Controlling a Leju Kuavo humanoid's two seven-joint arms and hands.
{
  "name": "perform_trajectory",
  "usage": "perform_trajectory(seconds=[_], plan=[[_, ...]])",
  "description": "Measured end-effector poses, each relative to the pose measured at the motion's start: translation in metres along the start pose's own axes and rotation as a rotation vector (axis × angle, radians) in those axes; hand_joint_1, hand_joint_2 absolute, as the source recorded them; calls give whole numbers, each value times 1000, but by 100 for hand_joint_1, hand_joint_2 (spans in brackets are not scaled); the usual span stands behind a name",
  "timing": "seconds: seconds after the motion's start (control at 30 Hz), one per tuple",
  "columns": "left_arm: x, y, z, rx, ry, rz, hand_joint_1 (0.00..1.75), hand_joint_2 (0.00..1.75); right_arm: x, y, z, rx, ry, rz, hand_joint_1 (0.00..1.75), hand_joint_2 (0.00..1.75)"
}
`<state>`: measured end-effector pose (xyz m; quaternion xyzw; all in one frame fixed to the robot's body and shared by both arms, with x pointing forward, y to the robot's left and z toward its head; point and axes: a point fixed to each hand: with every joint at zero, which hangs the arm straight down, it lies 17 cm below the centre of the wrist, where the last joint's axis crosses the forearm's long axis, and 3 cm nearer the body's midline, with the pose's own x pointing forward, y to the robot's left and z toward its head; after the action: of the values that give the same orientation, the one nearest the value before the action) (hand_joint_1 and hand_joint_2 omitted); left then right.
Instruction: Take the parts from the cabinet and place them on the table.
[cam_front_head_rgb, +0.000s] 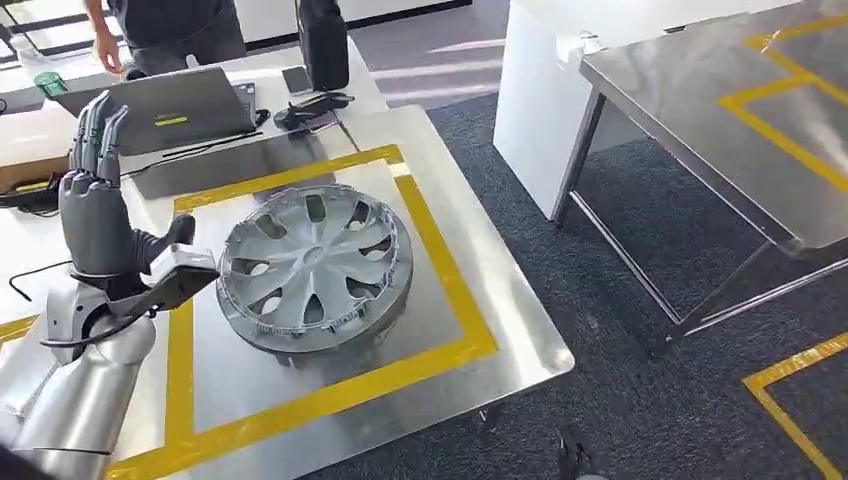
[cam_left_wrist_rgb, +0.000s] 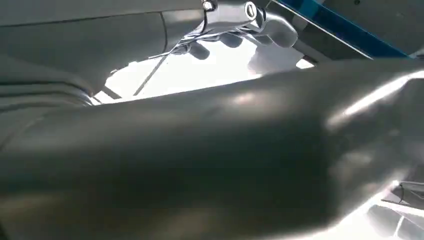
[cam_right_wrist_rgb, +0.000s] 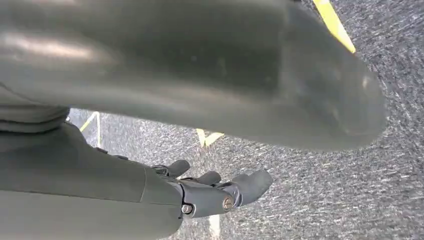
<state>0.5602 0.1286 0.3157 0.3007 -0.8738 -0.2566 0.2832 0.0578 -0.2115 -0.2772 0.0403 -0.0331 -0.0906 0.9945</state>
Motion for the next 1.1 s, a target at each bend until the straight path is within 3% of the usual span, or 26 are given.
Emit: perform_trajectory(seconds=[1.1], plan=[[-2, -4, 14, -13, 6, -6, 0, 0, 1, -1, 0, 3, -4, 7, 0, 0]])
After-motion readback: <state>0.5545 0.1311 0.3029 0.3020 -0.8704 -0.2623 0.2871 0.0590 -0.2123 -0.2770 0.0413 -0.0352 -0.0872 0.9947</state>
